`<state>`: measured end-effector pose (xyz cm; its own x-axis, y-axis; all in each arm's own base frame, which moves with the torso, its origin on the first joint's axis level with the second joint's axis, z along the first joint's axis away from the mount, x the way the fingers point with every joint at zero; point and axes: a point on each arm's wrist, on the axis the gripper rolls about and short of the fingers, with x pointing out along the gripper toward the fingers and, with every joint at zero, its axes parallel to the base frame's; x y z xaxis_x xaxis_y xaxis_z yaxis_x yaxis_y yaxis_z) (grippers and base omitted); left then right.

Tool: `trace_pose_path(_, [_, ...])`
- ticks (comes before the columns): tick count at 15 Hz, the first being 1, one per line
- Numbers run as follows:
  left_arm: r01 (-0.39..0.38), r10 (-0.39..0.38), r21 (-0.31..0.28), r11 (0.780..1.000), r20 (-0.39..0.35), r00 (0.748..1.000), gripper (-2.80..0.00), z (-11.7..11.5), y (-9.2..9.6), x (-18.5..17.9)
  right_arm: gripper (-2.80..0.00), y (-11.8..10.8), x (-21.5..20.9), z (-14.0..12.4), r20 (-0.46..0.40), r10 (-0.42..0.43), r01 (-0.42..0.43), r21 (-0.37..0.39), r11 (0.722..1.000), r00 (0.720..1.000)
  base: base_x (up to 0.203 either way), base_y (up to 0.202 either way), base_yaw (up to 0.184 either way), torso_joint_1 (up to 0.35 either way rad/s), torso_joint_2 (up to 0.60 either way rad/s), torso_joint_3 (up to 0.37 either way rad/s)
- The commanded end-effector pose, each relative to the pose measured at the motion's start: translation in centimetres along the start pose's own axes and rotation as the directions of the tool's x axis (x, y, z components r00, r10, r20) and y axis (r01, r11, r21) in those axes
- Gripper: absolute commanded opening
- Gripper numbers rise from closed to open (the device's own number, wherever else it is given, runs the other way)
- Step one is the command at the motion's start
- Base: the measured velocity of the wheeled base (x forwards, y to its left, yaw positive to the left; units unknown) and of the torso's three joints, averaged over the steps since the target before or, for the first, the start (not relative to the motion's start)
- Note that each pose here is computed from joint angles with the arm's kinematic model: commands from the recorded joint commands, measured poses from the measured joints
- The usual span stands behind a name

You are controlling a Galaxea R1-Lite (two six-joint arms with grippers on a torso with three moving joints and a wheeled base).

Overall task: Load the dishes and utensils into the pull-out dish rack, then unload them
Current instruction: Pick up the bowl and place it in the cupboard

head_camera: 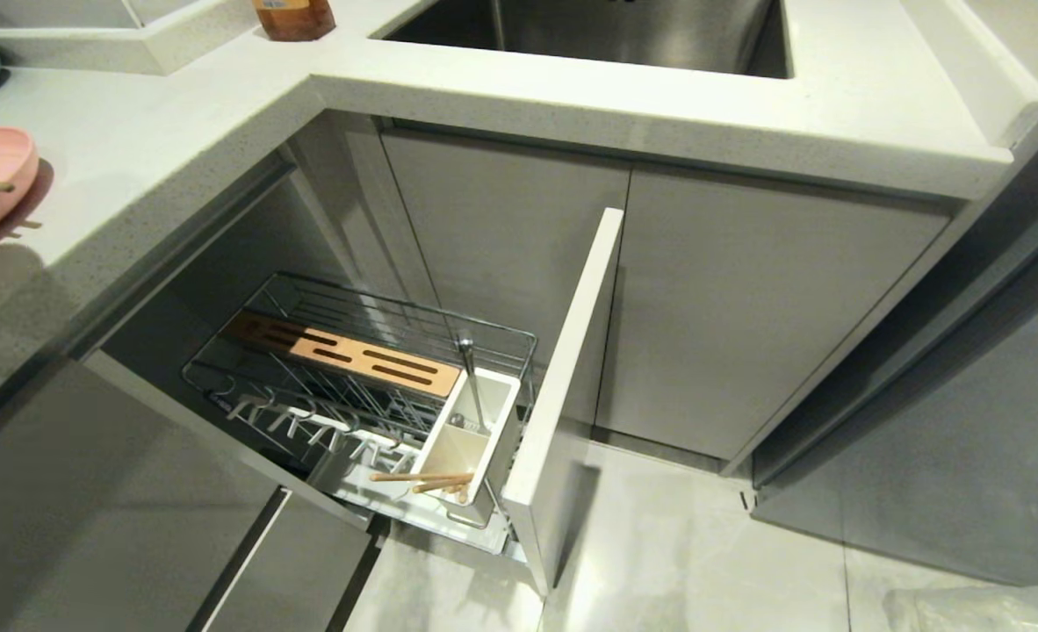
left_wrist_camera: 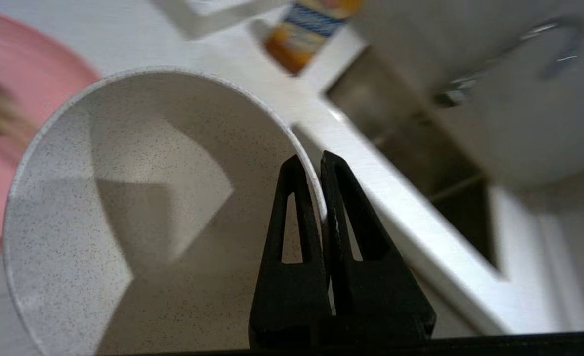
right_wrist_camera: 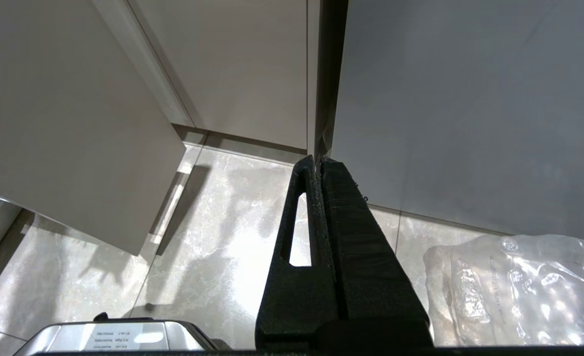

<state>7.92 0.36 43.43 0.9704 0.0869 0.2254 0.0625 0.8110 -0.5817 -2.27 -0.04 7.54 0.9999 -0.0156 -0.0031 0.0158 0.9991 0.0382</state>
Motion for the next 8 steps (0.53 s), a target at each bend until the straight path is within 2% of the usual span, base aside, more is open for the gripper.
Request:
trace_pose_path(1, [0.073,-0.073,-0.059,0.996,-0.01,0.997,-2.8,-0.4,-0.4,0.2,-2.8,0.0,0.0,-0.1,-0.002,0.0,0.0,0.0,1.0,1.0,0.0,0.0,0.0,0.0,0.0,0.0])
trace_pose_path(3, [0.153,-0.157,-0.123,0.981,-0.025,0.987,-2.8,-1.1,-0.9,0.7,-2.8,0.0,0.0,-0.1,-0.001,0.0,0.0,0.0,1.0,1.0,0.0,0.0,0.0,0.0,0.0,0.0])
trace_pose_path(5, [0.22,-0.233,-0.197,0.955,-0.049,0.971,-2.8,-2.3,-1.2,1.3,-2.8,0.0,0.0,0.0,-0.001,0.001,-0.001,0.001,1.0,1.0,0.0,0.0,0.0,0.0,0.0,0.0])
trace_pose_path(6, [0.237,-0.262,-0.247,0.94,-0.074,0.962,-2.8,-3.3,-1.3,1.8,-2.8,0.0,0.0,-0.1,-0.003,0.002,-0.002,0.0,1.0,1.0,0.0,0.0,0.0,0.0,0.0,0.0])
trace_pose_path(8, [0.255,-0.303,-0.299,0.92,-0.126,0.945,-2.8,-5.0,-1.4,2.2,-2.8,0.0,0.0,-0.1,-0.002,0.0,0.0,0.0,1.0,1.0,0.0,0.0,0.0,0.0,0.0,0.0])
